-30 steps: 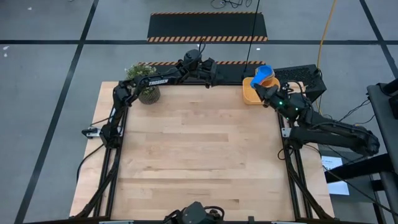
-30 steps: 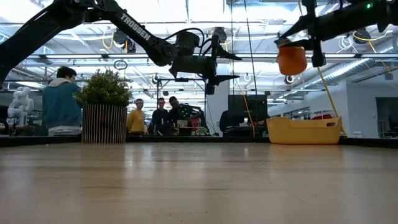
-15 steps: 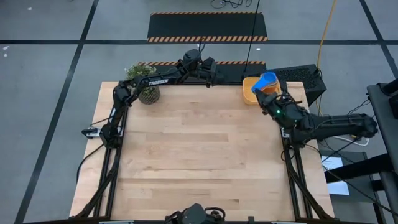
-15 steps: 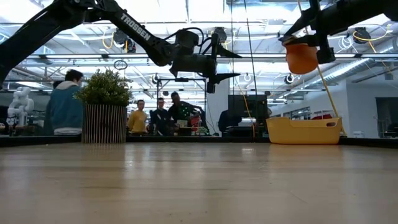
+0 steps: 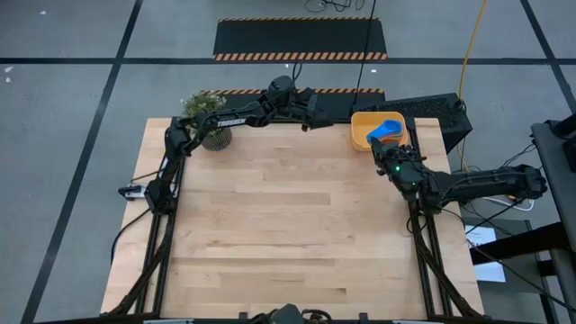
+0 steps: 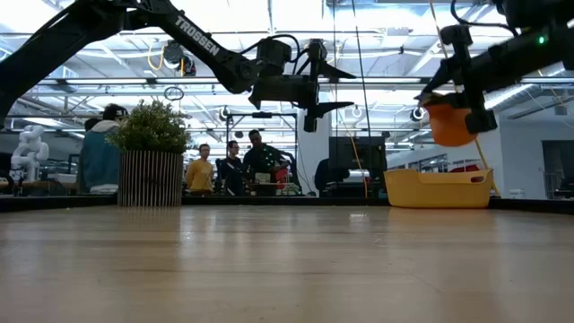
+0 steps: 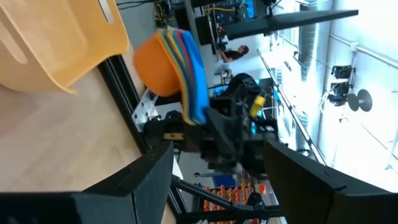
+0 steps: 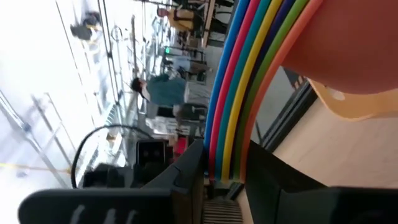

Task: Nest measuring cups in basket
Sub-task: Put the nested measuring cups into the yellow bin

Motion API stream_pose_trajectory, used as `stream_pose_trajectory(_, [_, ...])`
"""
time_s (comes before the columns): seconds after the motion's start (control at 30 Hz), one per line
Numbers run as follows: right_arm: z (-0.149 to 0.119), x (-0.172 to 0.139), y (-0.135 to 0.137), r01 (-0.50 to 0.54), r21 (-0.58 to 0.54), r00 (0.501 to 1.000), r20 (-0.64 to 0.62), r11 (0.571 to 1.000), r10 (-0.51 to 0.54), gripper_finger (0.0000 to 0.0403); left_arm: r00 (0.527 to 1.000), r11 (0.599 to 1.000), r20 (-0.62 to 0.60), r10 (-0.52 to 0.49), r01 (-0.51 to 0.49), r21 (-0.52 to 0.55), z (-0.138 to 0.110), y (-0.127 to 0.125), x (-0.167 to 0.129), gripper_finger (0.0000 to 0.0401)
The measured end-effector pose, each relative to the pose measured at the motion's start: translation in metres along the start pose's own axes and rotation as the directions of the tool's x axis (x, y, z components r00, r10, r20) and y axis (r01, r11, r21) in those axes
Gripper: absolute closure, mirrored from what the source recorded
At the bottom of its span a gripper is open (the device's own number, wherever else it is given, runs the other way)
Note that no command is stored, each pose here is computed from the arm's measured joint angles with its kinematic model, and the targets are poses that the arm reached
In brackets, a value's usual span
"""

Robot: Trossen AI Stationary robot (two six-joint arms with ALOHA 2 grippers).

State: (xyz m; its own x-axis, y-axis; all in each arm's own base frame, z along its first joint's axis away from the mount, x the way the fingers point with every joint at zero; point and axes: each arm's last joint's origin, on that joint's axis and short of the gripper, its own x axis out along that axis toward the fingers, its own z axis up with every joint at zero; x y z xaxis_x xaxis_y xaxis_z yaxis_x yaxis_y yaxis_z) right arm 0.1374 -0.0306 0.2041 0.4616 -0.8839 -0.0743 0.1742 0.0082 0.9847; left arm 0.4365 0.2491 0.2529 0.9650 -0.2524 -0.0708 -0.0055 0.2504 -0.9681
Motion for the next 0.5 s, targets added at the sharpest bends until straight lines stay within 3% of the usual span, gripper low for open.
stream_pose_trajectory(0.33, [0.014,0.013,-0.04,-0.033,0.139,0.992,0.125,0.99,0.016,0.033,0.999,0.999,-0.031,-0.029,0.029,0.016,-0.014,-0.007,0.015,0.0153])
stream_pose_trajectory(0.5, [0.021,0.019,-0.046,-0.043,0.205,0.987,0.163,0.978,0.01,0.033,0.999,0.999,-0.04,-0.031,0.032,0.016,-0.02,-0.009,0.02,0.0153])
